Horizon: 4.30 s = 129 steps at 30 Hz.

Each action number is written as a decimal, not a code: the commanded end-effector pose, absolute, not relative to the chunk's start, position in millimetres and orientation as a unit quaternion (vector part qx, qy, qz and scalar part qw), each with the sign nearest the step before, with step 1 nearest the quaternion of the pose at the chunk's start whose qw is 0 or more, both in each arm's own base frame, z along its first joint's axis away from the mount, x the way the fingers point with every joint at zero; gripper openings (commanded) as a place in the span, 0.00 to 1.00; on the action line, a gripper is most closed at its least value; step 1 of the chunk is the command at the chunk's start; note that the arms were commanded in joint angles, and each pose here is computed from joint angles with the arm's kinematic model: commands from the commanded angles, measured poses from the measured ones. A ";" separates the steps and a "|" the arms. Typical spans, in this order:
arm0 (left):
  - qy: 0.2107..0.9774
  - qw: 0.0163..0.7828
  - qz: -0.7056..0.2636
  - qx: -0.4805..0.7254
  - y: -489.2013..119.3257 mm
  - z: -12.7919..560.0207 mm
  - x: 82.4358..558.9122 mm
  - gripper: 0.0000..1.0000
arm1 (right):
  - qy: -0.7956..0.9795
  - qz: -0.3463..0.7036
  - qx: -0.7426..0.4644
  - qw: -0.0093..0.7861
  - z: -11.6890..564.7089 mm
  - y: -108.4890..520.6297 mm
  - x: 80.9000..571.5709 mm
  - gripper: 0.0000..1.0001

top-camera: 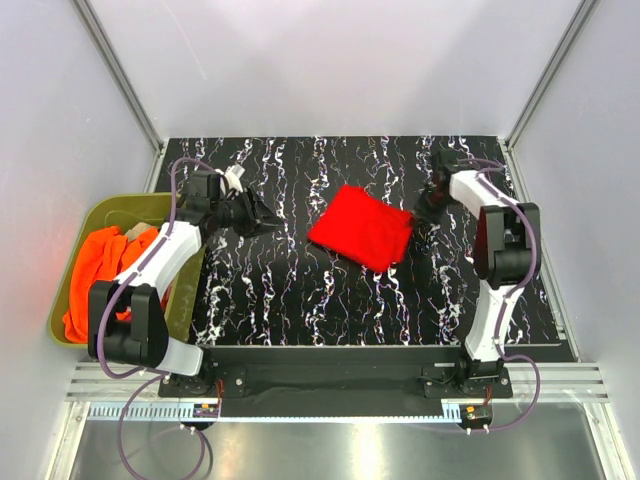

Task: Fold and stack the t-shirts
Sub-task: Neatly place the folded tshirt to the corner, then reset both grippers

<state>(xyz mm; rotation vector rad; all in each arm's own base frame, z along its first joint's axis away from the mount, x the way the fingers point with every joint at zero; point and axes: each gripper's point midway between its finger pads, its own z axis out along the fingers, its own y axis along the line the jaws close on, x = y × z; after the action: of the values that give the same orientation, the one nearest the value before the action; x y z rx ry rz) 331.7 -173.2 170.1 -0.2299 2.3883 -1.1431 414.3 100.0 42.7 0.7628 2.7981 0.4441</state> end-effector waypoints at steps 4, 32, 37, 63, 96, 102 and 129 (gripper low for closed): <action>0.862 0.253 -0.436 -0.055 -179.7 185.6 329.6 0.43 | 0.938 -0.077 0.303 0.152 50.9 -46.1 414.6 0.00; 0.891 0.180 -0.408 -0.082 -184.1 125.7 350.1 0.41 | 0.785 -0.200 0.390 0.438 109.8 -226.2 628.4 0.00; 0.894 0.164 -0.407 -0.087 -186.3 115.0 351.0 0.40 | 0.759 -0.170 0.416 0.472 109.6 -232.9 645.3 0.00; 0.895 0.144 -0.413 -0.084 -197.5 108.2 349.5 0.37 | 0.684 -0.090 0.474 0.547 101.2 -232.6 688.3 0.00; 0.888 0.165 -0.421 -0.081 -204.4 130.9 346.8 0.37 | 0.745 -0.122 0.432 0.493 92.3 -247.9 659.9 0.64; 0.878 0.195 -0.431 -0.070 -203.3 156.1 339.5 0.38 | 0.757 -0.202 0.350 0.513 182.0 -233.6 643.9 0.88; 0.830 0.233 -0.486 -0.143 -190.6 162.3 257.7 0.54 | 0.916 0.262 0.173 0.250 193.7 160.2 363.4 1.00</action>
<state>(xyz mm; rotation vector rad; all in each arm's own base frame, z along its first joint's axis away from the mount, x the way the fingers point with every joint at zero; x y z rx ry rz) 261.6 -186.7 156.3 -0.2961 2.3755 -1.2468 411.4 123.5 160.2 0.3519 2.5412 0.2482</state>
